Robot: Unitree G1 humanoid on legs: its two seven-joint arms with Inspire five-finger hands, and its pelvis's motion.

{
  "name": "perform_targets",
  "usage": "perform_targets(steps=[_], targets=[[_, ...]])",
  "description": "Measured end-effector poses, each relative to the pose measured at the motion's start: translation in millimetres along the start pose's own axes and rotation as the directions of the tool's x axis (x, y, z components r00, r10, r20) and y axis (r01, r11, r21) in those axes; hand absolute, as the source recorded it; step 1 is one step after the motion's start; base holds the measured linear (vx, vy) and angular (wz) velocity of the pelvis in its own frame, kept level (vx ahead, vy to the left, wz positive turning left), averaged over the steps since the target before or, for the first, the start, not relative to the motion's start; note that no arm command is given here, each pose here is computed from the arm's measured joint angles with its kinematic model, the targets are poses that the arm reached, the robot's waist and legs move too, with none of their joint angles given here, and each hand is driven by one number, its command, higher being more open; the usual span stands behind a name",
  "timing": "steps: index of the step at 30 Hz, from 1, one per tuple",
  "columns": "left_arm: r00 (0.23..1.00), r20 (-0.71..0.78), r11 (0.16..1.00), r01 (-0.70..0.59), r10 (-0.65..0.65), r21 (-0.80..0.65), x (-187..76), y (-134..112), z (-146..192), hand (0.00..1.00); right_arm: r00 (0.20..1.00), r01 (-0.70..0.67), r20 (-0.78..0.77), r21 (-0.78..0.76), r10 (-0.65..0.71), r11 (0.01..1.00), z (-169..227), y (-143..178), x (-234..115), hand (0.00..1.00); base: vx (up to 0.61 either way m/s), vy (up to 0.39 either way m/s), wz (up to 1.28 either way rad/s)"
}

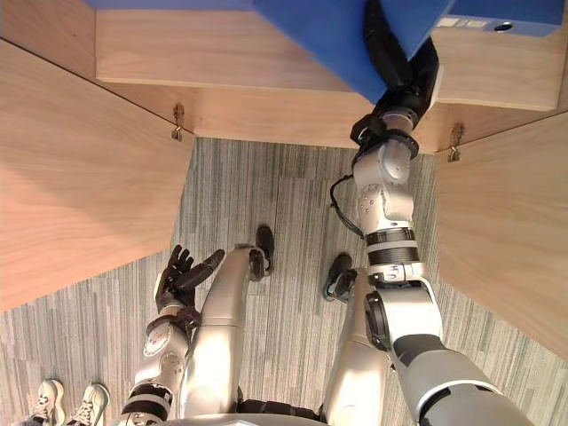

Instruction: Walk over to the cabinet, pick up the folder, carry it to the office cabinet, place the folder inside the office cabinet, then close the office cabinet door

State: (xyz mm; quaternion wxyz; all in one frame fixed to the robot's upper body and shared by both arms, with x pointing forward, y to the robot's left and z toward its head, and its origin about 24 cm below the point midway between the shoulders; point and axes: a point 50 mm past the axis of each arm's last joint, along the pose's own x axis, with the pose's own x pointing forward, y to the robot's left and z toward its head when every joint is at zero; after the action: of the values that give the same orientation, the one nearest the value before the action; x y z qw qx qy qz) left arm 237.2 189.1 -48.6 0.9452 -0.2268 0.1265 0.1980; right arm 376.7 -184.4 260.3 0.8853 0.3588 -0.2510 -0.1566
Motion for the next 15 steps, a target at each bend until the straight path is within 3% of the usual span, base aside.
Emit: perform_targets(steps=[9,15], targets=[[0.999,0.003,0.999,-0.051,0.051,-0.012,0,-2,0,1.0,0.984,0.151,0.055,0.259,-0.171,0.954,20,10,1,1.0,-0.02,-0.064,0.03],[0.999,0.006,0.999,-0.047,0.047,-0.022,0,-5,0,1.0,0.985,0.155,0.035,0.276,-0.171,0.948,11,11,-6,1.0,-0.03,-0.067,0.02]])
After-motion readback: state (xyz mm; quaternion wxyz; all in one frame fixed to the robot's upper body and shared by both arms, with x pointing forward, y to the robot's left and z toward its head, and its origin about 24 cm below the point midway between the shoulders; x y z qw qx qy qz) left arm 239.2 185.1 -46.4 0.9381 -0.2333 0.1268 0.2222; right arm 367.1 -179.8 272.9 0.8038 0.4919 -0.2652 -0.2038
